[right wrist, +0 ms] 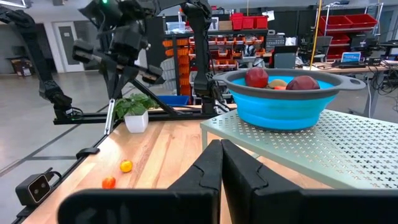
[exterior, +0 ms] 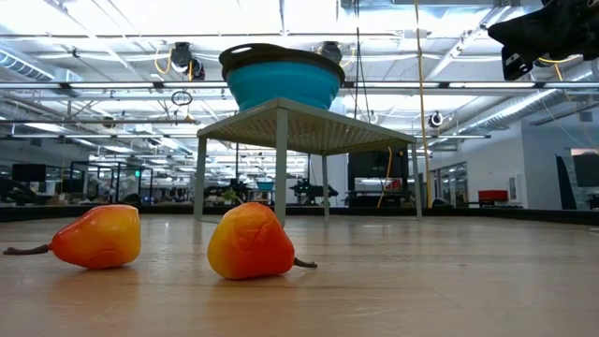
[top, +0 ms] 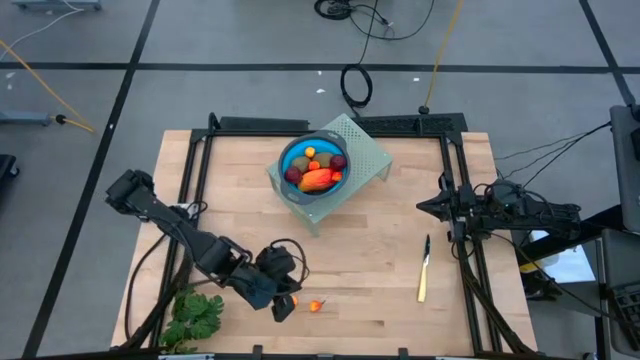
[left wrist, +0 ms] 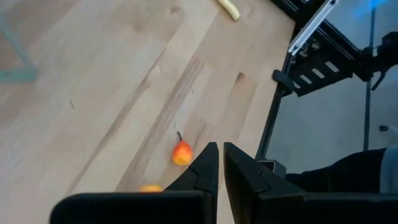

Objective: Pick & Place Fruit
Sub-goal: Put the red yellow peach into the blue strainer bowl on the shelf

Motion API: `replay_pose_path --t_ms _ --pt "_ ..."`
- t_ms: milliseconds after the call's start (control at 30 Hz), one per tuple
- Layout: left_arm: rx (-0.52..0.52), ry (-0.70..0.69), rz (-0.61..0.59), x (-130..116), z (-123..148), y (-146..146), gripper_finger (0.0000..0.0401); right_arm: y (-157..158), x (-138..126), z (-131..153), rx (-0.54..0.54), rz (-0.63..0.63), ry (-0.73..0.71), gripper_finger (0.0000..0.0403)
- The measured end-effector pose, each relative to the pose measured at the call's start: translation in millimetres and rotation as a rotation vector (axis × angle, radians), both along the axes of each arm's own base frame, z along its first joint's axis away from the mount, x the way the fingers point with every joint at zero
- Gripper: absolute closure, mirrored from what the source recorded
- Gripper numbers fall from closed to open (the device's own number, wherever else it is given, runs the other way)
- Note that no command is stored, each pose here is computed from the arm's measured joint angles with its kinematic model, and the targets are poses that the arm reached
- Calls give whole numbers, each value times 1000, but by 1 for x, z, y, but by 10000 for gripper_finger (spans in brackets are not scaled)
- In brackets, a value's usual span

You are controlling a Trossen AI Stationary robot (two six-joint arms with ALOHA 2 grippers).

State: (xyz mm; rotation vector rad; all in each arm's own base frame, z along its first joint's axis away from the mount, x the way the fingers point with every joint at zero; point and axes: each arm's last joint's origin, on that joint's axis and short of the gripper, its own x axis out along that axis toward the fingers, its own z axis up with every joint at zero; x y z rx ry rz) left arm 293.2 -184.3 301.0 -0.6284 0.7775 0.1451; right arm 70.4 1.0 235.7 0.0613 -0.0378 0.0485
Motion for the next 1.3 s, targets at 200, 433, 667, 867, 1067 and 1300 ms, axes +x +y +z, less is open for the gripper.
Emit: replay_pose_path --t_ms 200,433,667,867,1067,1300 --pt "-42 36 55 9 -15 -7 396 0 0 0 -5 0 0 403" --pt "-105 69 61 22 -20 -20 399 0 0 0 -30 -1 -2 403" --pt "-76 96 4 41 -28 -39 400 0 0 0 -30 -1 -2 403" --pt "-86 317 -24 44 -50 -52 400 0 0 0 -30 0 -1 403" --pt "-116 463 35 40 -63 -54 401 0 0 0 -40 -1 -2 403" --pt "-117 466 39 41 -64 -55 401 0 0 0 -48 5 -2 403"
